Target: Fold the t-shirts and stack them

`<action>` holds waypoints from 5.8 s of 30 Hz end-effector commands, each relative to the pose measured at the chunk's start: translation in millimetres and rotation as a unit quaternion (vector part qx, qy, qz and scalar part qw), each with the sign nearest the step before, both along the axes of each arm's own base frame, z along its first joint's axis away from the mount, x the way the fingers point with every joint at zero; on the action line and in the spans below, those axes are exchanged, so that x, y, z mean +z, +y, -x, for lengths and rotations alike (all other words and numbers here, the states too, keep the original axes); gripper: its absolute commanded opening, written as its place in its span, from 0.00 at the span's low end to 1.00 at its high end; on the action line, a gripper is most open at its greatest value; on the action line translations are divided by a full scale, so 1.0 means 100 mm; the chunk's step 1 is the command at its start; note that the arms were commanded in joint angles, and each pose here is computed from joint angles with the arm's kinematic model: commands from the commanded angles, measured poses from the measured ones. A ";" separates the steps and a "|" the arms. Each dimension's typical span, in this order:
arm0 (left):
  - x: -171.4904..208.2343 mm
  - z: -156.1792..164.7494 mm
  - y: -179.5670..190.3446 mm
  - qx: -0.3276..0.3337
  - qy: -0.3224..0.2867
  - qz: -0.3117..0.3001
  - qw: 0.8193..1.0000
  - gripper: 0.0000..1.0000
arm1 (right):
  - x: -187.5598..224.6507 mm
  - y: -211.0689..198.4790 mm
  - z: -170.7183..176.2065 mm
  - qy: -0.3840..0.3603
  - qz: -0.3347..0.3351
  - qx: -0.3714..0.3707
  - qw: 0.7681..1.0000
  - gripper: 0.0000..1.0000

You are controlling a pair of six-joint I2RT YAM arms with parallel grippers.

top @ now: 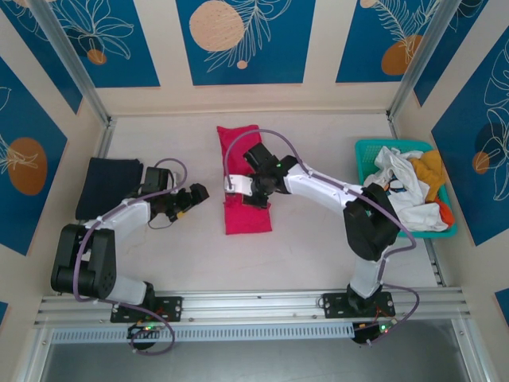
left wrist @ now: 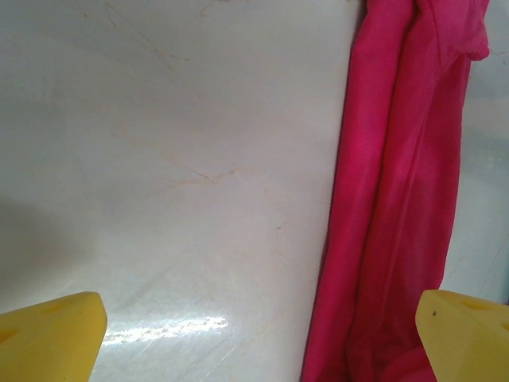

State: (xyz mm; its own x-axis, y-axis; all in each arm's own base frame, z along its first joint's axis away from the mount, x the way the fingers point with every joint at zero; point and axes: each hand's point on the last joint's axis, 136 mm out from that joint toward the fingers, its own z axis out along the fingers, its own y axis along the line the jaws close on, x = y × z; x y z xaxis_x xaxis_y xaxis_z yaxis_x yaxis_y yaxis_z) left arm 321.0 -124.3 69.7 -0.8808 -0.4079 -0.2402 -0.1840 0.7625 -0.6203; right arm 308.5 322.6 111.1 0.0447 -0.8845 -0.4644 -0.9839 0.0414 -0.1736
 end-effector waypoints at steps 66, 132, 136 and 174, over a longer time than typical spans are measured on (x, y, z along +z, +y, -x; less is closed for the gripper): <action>0.15 -0.15 -0.25 -0.021 -0.033 0.023 0.999 1.00 | 0.14 0.06 -0.91 -0.043 -0.152 -0.133 0.978 0.68; 0.03 -0.80 -0.59 0.008 -0.037 0.062 0.997 0.51 | -0.40 -0.42 1.65 0.122 0.041 -0.017 0.992 0.00; -0.05 -1.06 -0.77 -0.007 -0.029 0.069 0.997 0.42 | -0.36 -0.41 1.60 0.115 0.037 -0.021 0.992 0.00; -0.80 -1.02 -1.27 -0.082 0.076 -0.016 0.994 0.00 | 0.00 -0.51 1.68 0.126 0.013 -0.026 0.992 0.00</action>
State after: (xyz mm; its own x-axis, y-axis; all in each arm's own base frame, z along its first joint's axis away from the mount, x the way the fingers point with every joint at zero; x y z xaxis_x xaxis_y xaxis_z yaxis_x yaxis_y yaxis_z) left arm 459.2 -257.0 26.7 -0.9280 -0.3035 -0.2159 -0.0992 0.7601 -0.6422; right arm 152.6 273.5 89.4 -0.1016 -0.9081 -0.4064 -0.9947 0.0983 0.0289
